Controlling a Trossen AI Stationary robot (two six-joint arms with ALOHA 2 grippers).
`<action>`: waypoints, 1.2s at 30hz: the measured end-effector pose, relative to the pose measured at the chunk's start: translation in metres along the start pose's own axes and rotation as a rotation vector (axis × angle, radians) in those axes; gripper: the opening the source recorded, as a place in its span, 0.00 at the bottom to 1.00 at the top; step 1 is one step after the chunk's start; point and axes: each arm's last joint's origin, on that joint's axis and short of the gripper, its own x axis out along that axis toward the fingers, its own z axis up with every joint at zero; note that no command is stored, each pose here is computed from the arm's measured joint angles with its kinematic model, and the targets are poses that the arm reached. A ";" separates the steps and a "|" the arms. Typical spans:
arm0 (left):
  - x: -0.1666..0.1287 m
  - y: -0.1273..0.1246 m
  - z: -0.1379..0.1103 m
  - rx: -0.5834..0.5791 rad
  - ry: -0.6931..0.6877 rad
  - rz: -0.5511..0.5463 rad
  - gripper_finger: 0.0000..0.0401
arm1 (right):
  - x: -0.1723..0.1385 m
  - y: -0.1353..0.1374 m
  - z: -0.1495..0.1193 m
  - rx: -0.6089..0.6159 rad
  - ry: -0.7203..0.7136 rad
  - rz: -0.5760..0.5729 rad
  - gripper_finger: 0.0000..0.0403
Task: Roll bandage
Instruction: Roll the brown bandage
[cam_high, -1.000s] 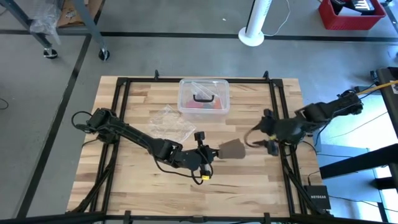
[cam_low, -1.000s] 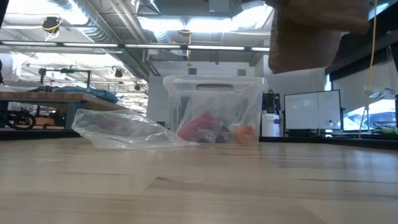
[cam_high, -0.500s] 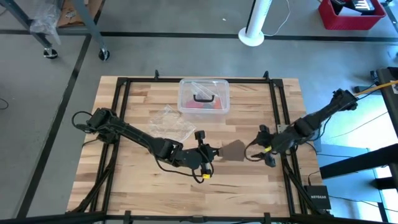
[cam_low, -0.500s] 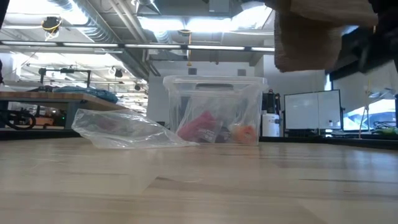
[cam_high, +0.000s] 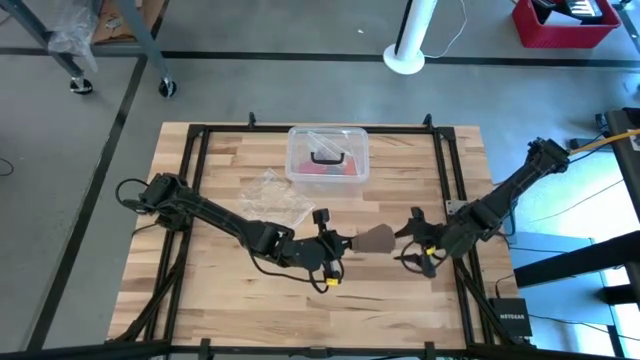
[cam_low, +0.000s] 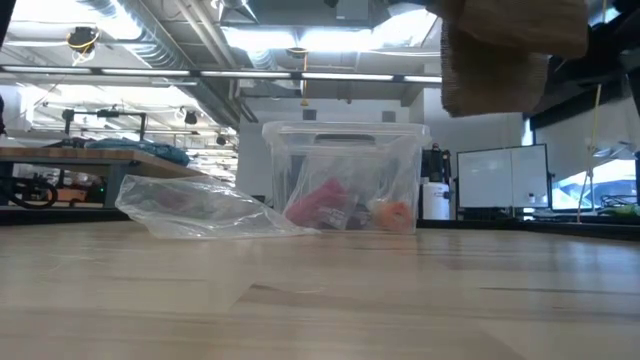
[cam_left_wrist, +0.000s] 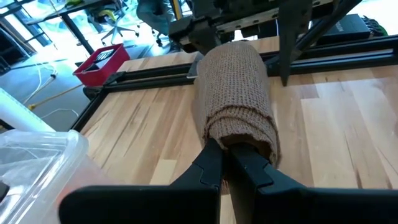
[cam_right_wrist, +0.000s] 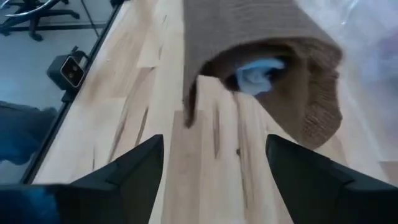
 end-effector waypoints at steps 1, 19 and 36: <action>0.000 0.000 0.000 0.000 0.000 0.000 0.00 | 0.000 0.001 -0.001 0.003 0.001 -0.002 0.70; 0.000 0.000 0.000 -0.010 -0.003 0.000 0.00 | 0.007 0.008 0.009 0.002 -0.102 -0.001 0.70; 0.000 0.000 0.000 -0.006 -0.003 0.000 0.00 | 0.014 0.012 0.009 0.009 -0.108 -0.002 0.42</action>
